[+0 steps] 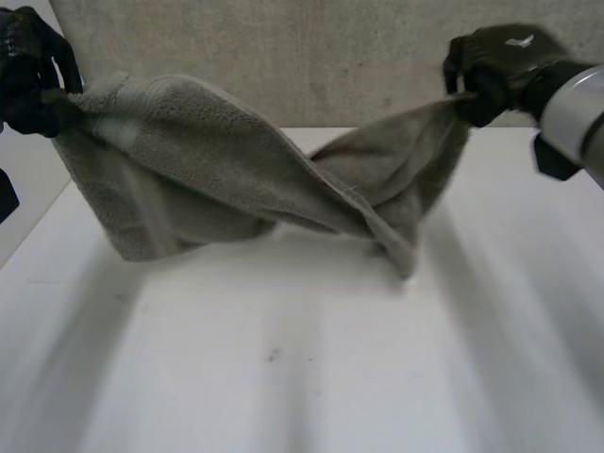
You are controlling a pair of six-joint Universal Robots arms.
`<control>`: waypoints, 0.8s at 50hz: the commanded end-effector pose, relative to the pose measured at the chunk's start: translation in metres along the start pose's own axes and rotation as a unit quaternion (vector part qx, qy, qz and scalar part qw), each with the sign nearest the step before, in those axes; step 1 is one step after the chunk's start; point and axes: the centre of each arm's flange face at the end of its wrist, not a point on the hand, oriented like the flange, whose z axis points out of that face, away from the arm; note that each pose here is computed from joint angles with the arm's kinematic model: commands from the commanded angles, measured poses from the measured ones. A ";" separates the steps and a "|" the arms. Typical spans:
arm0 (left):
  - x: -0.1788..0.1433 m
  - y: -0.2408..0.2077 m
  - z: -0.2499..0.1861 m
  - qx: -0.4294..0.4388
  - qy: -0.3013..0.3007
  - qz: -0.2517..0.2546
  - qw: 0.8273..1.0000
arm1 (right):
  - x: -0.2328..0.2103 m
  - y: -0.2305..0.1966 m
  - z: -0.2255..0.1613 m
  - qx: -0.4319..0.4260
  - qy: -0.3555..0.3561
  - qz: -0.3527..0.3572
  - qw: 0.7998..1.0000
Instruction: Fold the towel.
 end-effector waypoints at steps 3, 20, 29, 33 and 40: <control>-0.001 0.043 0.006 -0.063 0.001 -0.034 0.997 | -0.002 0.002 -0.025 -0.064 -0.012 -0.056 0.996; -0.004 0.132 0.021 -0.181 0.012 -0.046 0.982 | -0.005 0.075 0.003 -0.204 -0.041 -0.142 0.968; 0.010 0.101 0.086 -0.050 0.056 -0.032 0.997 | 0.011 0.074 0.082 -0.067 0.020 -0.125 0.990; 0.025 0.063 0.114 0.034 0.077 -0.027 0.996 | 0.017 0.017 0.103 0.092 0.066 -0.141 0.983; 0.036 -0.016 0.134 0.162 0.095 -0.027 0.982 | 0.028 -0.054 0.086 0.225 0.111 -0.136 0.958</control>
